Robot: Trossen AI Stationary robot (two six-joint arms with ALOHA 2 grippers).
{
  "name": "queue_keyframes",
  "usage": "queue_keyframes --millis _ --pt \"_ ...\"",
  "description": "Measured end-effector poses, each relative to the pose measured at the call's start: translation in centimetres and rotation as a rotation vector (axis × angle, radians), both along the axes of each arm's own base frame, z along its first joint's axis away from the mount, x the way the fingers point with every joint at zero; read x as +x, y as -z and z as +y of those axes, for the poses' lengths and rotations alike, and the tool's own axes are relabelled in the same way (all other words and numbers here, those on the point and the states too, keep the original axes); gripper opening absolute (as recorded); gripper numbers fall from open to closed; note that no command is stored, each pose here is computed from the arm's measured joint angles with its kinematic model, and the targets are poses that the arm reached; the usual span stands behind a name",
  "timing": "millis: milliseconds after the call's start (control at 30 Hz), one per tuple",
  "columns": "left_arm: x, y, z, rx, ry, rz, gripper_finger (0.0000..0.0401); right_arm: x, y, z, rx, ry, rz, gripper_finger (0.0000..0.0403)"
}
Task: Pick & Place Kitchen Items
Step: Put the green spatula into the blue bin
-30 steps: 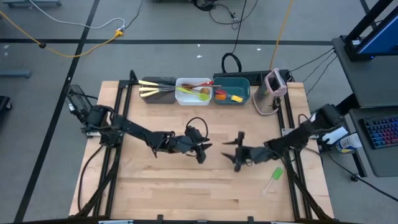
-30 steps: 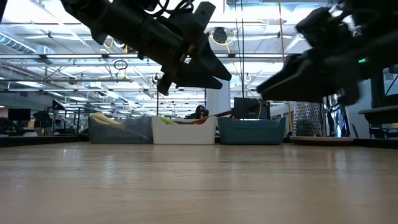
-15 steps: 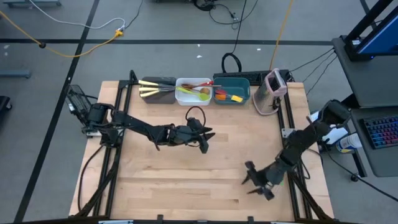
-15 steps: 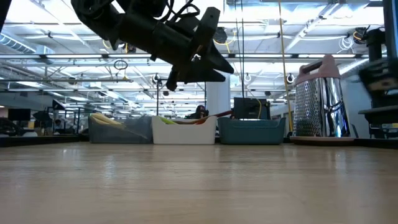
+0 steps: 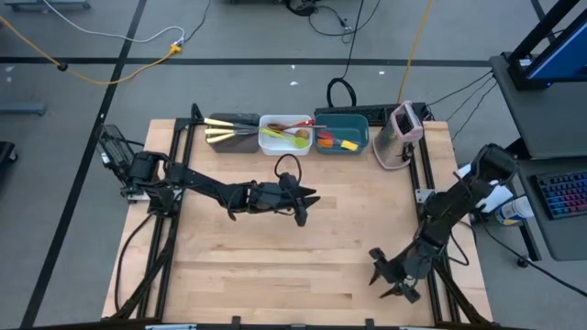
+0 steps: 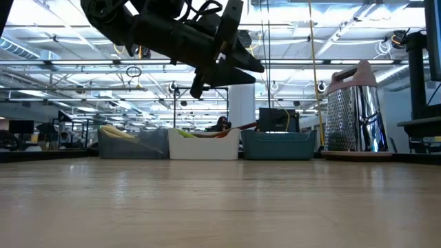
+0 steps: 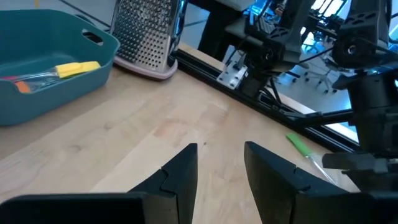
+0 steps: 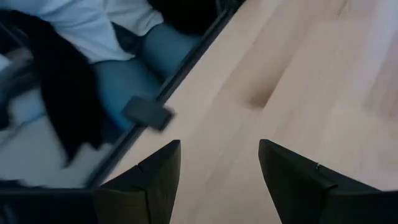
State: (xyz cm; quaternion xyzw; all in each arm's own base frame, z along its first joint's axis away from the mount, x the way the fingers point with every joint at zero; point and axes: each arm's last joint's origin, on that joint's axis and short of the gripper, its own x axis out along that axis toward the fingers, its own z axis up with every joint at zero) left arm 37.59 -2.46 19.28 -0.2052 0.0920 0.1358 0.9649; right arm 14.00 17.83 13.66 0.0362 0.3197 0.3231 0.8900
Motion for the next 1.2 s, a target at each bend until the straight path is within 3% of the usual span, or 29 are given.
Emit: queue_keyframes --millis 267,500,633,800,967,1200 --pt "0.0 0.0 0.0 0.0 0.0 0.002 0.0136 -1.6 0.1 -1.2 0.002 -0.063 0.268 0.021" --pt "0.0 0.0 0.0 0.031 0.008 0.01 0.0136 -2.2 0.2 -2.0 -0.113 -0.121 0.274 0.021" --pt "0.0 0.0 0.1 0.073 0.015 0.02 0.0136 -3.1 0.3 -3.1 -0.201 -0.145 0.346 0.021" --pt "0.0 0.0 0.5 0.075 0.001 0.02 0.0136 -4.3 0.2 -4.6 -0.3 -0.139 0.427 0.021" --pt "0.1 0.0 1.2 0.072 -0.016 0.021 0.0136 -4.8 0.0 -5.5 -0.388 -0.149 0.416 0.021" --pt "0.1 0.0 1.7 0.072 -0.029 0.023 0.0136 -5.0 0.2 -5.8 -0.425 -0.15 0.448 0.021"
